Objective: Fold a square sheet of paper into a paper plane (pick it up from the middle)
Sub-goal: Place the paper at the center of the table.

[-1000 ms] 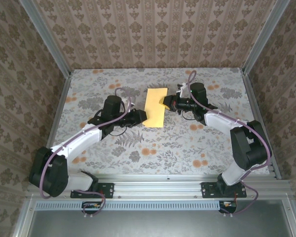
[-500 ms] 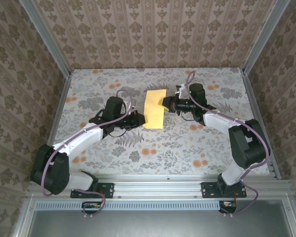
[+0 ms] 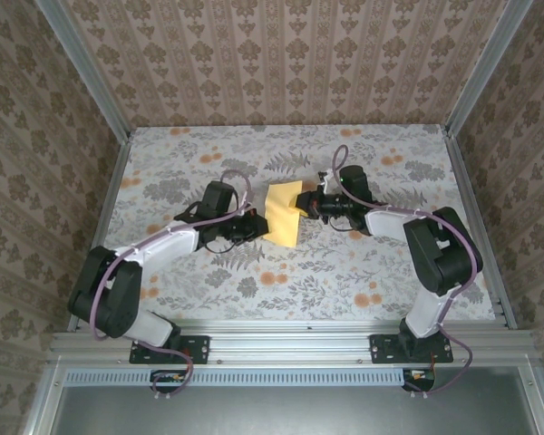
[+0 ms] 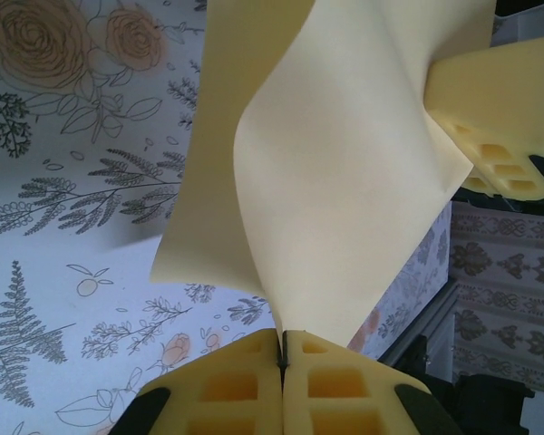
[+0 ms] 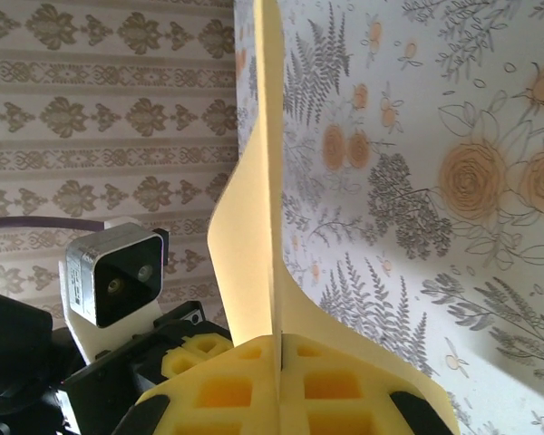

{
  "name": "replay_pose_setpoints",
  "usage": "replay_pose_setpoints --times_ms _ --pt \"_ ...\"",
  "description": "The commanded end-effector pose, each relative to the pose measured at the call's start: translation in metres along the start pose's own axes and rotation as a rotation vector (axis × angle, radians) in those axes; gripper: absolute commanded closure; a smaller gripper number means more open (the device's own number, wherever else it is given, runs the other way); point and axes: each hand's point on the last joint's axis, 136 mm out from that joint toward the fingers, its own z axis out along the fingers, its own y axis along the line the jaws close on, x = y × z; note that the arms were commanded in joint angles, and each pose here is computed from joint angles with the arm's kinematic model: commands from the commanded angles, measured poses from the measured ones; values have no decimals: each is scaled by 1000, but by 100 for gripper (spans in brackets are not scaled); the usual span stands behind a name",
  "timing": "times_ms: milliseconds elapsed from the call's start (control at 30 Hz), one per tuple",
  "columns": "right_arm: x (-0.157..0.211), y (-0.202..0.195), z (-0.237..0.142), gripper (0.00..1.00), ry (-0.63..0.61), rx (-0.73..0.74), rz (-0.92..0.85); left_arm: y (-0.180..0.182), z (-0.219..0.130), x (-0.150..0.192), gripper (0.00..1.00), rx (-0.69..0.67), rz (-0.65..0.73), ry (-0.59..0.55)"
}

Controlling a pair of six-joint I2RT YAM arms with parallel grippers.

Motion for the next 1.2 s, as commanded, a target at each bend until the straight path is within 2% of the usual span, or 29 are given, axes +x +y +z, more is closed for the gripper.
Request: replay_pose_setpoints --times_ms 0,233,600,967,1033,1167 --pt "8 -22 7 100 26 32 -13 5 6 -1 93 -16 -4 11" --pt "10 -45 11 100 38 67 -5 29 24 12 90 -88 -54 90" --pt "9 -79 6 95 56 164 -10 31 47 15 88 -127 -44 150" --pt "11 -101 -14 71 91 374 -103 39 62 22 89 -148 -57 177" --pt "9 -104 -20 62 86 412 -120 39 61 22 88 -154 -56 173" --pt "4 -104 -32 57 78 491 -162 38 63 24 89 -157 -52 175"
